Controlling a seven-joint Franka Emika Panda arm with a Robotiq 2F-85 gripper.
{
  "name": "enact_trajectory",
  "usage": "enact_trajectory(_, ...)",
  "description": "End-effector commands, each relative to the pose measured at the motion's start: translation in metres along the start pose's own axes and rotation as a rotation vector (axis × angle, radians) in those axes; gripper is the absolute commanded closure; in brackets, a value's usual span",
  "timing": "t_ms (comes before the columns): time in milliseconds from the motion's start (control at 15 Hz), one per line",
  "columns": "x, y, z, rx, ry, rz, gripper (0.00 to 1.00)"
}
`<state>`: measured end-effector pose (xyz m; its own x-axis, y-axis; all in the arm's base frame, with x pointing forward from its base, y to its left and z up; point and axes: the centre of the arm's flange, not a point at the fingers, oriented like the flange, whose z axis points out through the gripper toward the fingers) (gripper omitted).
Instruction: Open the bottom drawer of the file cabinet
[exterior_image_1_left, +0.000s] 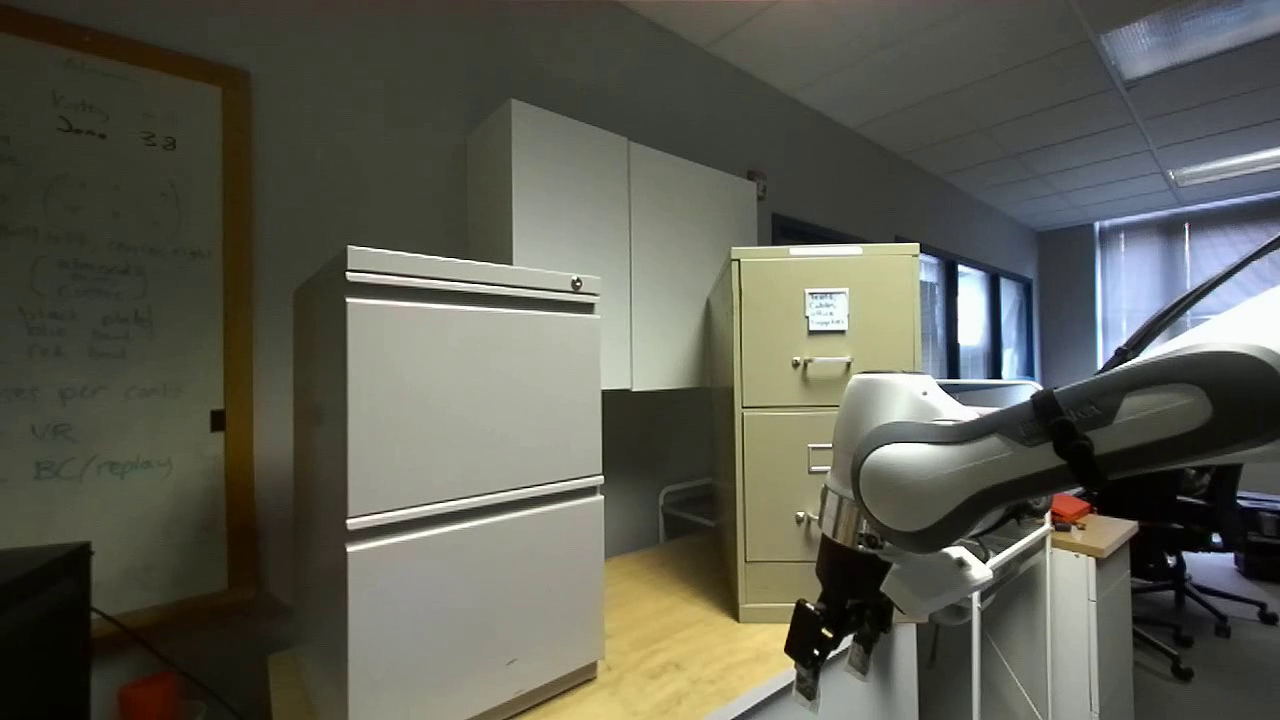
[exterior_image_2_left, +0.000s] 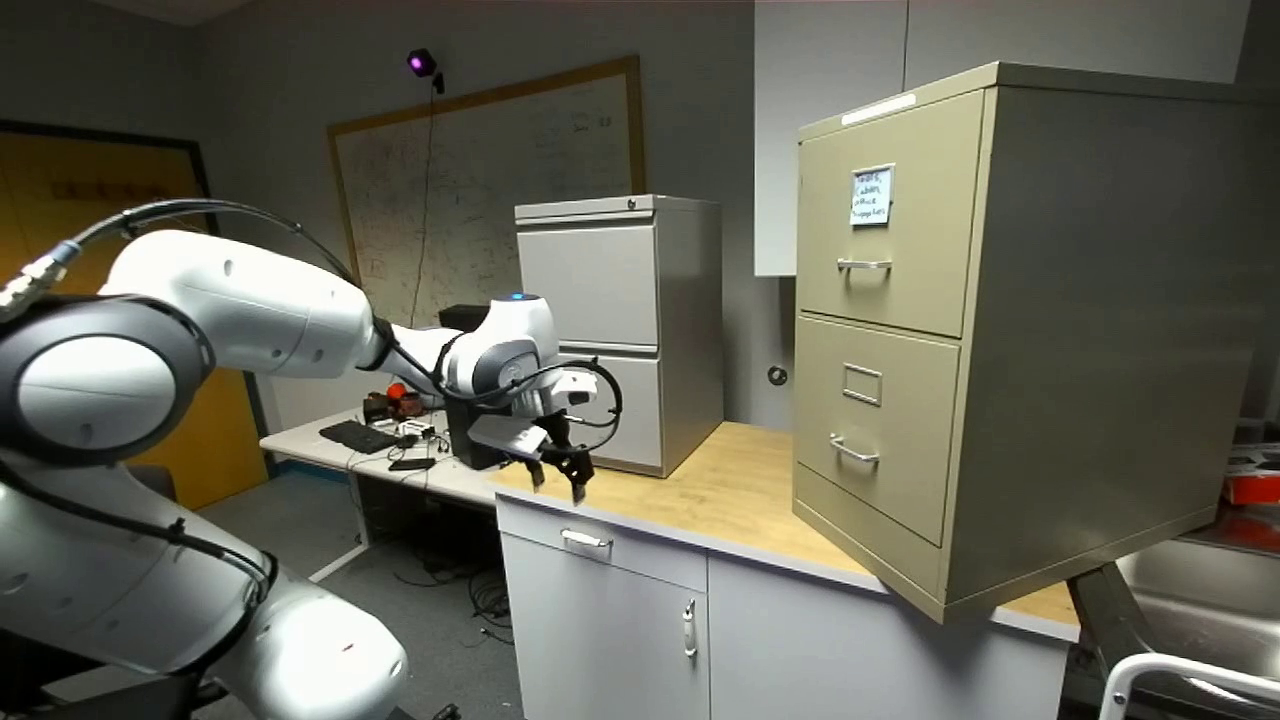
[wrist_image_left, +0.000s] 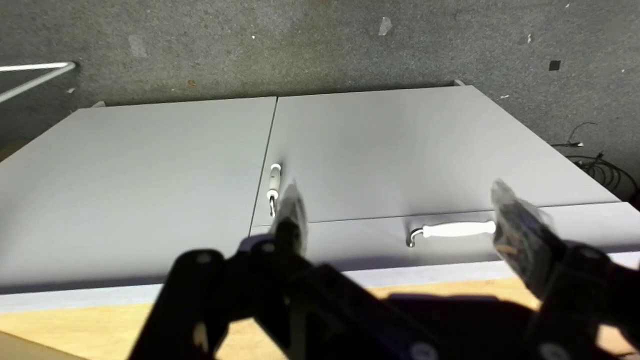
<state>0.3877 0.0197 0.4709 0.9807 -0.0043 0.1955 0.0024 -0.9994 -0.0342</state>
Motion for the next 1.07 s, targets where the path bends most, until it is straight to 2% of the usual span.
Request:
enact_trajectory(0, 0.018, -0.002, -0.004, -0.097, 0.021, -0.039, 0.0)
enact_trajectory(467, 0.086, 0.005, -0.032, -0.272, 0.066, -0.158, 0.0)
enact_trajectory(733, 0.129, 0.032, -0.048, -0.358, 0.078, -0.184, 0.0)
enact_trajectory(1000, 0.175, 0.074, -0.052, -0.408, 0.081, -0.198, 0.0)
